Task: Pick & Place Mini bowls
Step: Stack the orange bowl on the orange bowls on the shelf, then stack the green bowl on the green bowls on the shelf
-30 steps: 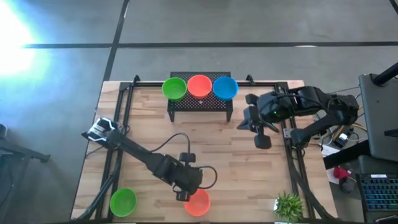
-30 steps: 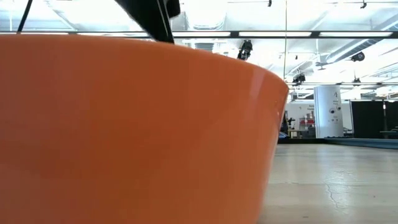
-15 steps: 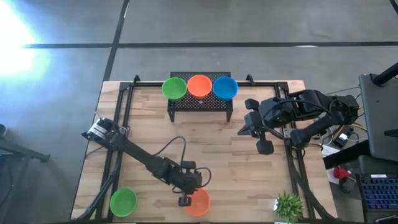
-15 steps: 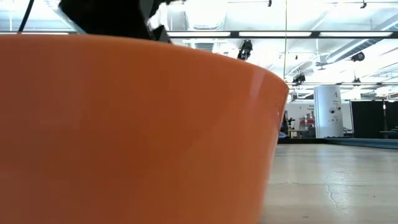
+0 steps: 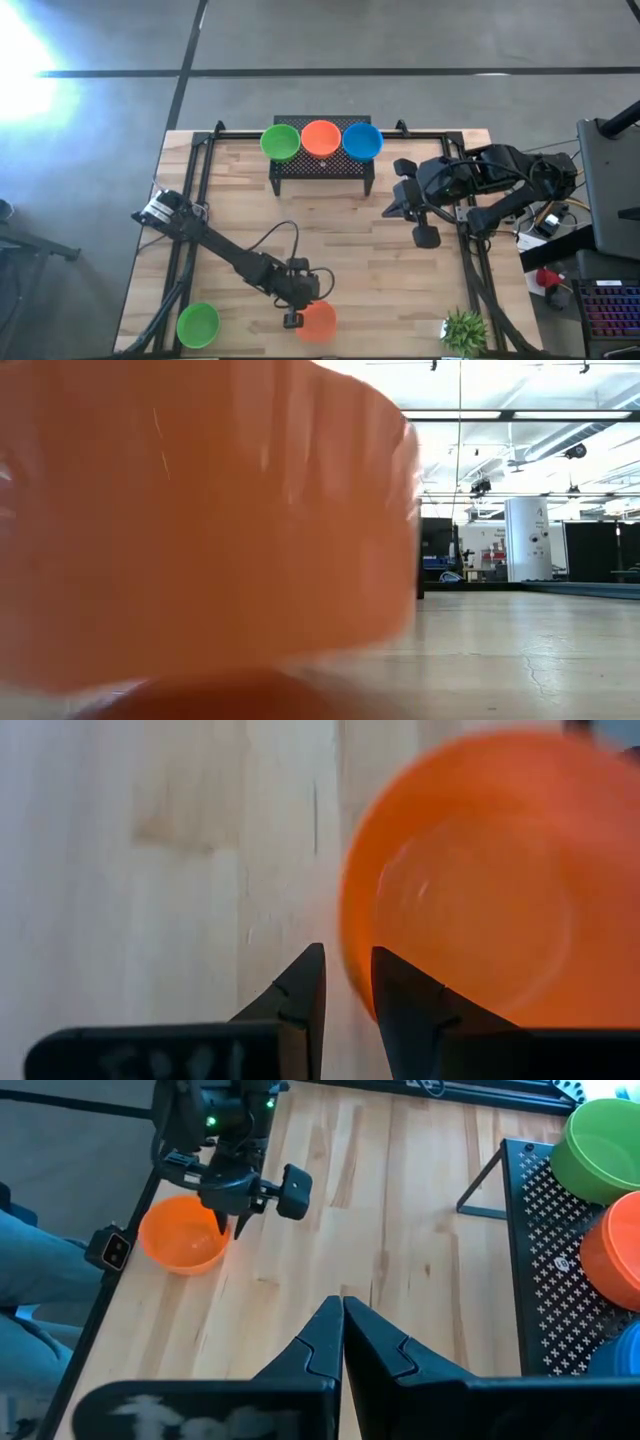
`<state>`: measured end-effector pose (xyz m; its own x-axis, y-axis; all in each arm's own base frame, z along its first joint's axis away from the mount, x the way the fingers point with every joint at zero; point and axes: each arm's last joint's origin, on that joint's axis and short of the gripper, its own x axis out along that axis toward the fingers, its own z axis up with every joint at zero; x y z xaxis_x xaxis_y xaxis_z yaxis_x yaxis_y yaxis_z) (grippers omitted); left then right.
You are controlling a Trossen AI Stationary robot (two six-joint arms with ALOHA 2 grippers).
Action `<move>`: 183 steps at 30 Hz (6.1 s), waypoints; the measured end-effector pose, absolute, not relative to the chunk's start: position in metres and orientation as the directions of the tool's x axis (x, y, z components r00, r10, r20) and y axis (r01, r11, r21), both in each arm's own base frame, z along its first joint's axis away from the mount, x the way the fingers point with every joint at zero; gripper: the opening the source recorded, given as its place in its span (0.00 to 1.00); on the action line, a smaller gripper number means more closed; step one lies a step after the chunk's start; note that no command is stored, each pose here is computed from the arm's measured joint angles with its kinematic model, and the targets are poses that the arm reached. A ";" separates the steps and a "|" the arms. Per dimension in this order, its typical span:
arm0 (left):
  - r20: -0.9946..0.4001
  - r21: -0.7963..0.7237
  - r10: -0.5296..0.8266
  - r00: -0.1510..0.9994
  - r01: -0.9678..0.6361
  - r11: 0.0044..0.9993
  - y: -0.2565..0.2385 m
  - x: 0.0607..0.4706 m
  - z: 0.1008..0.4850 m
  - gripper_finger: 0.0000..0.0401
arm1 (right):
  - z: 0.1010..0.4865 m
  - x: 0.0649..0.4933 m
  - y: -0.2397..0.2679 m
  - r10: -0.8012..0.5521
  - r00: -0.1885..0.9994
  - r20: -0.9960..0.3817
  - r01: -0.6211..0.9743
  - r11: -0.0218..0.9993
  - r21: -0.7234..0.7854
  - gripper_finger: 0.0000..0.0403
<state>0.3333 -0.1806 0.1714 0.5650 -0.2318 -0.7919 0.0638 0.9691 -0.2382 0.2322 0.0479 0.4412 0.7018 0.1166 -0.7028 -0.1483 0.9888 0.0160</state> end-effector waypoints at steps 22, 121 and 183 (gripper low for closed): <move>-0.775 -0.279 -0.289 0.562 0.106 0.954 -0.180 0.328 0.178 0.00 | 0.441 0.233 0.046 0.066 0.712 -0.699 -0.114 0.993 -0.023 0.02; -0.809 -0.028 0.266 0.525 -0.485 0.874 0.239 0.315 0.382 0.05 | 0.443 0.232 0.037 -0.251 0.721 -0.646 0.104 0.961 -0.257 0.02; -0.770 0.238 0.360 0.526 -0.286 0.928 0.147 0.306 0.411 0.00 | 0.443 0.232 0.037 -0.251 0.718 -0.649 0.063 0.952 -0.299 0.02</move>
